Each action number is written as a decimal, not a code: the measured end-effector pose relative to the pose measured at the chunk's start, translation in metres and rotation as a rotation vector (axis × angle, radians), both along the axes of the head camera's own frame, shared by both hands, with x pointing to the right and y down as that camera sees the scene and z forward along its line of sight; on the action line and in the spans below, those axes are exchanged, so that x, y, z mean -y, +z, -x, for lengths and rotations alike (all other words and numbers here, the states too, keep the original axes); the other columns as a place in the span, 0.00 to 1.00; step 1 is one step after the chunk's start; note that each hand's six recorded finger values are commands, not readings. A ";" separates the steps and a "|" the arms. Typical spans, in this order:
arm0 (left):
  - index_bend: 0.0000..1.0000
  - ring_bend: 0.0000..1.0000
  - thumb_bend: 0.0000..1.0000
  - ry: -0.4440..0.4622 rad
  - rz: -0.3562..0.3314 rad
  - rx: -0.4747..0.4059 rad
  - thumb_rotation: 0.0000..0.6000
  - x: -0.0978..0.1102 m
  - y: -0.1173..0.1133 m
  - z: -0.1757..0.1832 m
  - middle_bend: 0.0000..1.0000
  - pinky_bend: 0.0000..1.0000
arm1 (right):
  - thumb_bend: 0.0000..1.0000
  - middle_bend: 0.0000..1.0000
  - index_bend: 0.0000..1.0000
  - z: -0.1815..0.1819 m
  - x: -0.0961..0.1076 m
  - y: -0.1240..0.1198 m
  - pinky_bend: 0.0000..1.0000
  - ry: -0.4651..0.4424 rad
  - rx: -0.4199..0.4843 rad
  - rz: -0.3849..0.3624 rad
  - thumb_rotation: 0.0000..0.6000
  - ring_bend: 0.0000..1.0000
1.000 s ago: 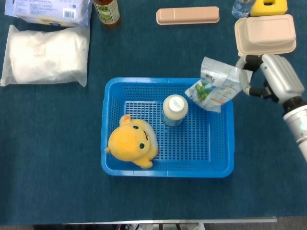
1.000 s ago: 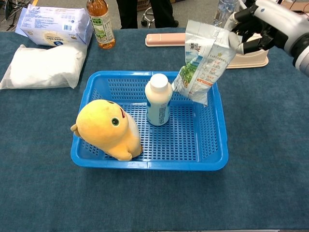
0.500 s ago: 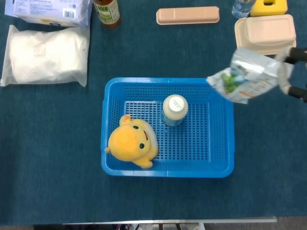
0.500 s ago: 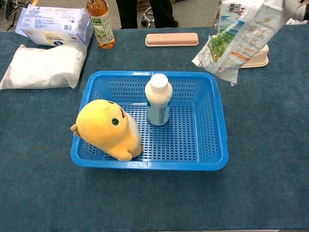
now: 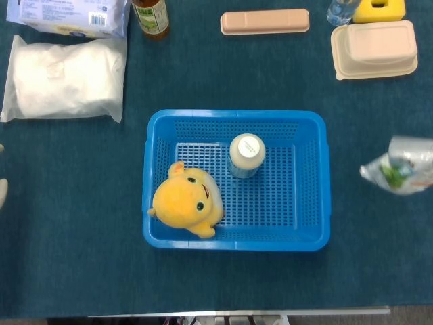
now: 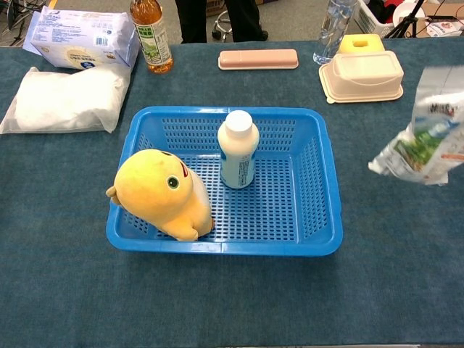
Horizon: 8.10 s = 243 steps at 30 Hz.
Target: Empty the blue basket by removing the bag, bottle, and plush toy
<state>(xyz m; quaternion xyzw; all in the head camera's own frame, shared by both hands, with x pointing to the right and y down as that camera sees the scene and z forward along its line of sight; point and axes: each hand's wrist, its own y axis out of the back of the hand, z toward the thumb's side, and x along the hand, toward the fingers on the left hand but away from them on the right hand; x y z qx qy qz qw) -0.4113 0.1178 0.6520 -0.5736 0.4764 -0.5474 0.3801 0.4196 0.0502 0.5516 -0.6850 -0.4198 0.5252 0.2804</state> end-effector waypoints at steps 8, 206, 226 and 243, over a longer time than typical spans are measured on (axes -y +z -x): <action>0.29 0.19 0.35 -0.002 -0.001 0.000 1.00 0.001 0.000 0.001 0.18 0.43 | 0.00 0.27 0.12 -0.027 -0.011 0.008 0.45 0.002 -0.141 0.086 1.00 0.29; 0.29 0.19 0.35 0.062 0.020 0.004 1.00 0.021 0.004 -0.021 0.18 0.43 | 0.20 0.53 0.48 0.064 -0.007 -0.001 0.66 -0.626 -0.210 -0.123 1.00 0.49; 0.29 0.19 0.35 0.065 0.015 0.005 1.00 0.022 0.002 -0.023 0.18 0.43 | 0.00 0.34 0.29 0.029 -0.010 0.052 0.64 -0.535 -0.280 0.088 1.00 0.31; 0.29 0.19 0.35 0.067 0.010 -0.005 1.00 0.020 0.002 -0.024 0.18 0.43 | 0.00 0.33 0.29 0.027 0.001 0.051 0.63 -0.496 -0.250 0.033 1.00 0.30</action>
